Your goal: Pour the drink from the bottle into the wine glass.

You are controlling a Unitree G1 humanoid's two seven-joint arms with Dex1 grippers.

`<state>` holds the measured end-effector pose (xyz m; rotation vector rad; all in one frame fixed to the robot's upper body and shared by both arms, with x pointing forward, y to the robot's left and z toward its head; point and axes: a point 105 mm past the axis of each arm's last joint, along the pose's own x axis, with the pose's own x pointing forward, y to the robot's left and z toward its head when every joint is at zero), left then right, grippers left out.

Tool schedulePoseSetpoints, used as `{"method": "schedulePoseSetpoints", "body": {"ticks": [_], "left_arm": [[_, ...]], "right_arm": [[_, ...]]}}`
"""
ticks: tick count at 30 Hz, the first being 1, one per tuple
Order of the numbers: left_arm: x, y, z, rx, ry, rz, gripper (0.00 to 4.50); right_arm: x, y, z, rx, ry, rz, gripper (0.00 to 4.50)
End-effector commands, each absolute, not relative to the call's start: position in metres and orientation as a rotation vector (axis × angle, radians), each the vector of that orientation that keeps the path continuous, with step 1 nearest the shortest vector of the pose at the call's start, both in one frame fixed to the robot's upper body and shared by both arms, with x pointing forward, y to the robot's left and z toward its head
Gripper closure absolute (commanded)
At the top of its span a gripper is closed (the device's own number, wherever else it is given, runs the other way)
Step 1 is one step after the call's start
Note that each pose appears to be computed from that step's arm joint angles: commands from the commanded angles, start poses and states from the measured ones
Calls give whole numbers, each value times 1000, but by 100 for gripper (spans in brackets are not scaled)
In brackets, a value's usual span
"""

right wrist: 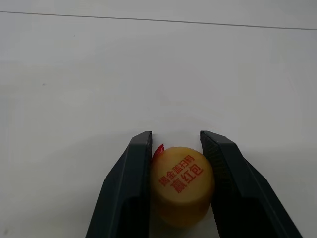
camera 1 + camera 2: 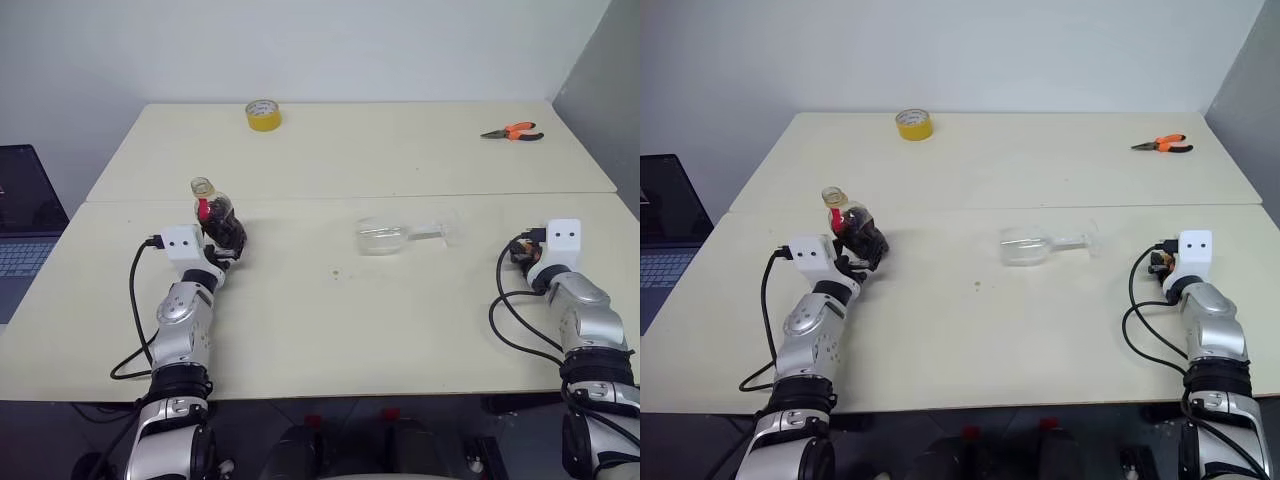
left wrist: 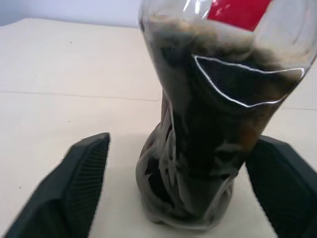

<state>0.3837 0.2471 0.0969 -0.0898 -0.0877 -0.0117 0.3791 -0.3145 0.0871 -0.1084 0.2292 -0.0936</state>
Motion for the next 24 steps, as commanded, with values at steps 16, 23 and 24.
{"method": "schedulePoseSetpoints", "body": {"ticks": [16,23,24], "left_arm": [[355,244,104,-72,-127,20,0],[325,242,84,-95,-54,28,0],[321,240,82,-98,-43,16,0]], "right_arm": [[382,-310,110,-70,123,-67,2],[389,-265,184,-328,16,208,2],[388,-262,191,-376,18,232,2]]}}
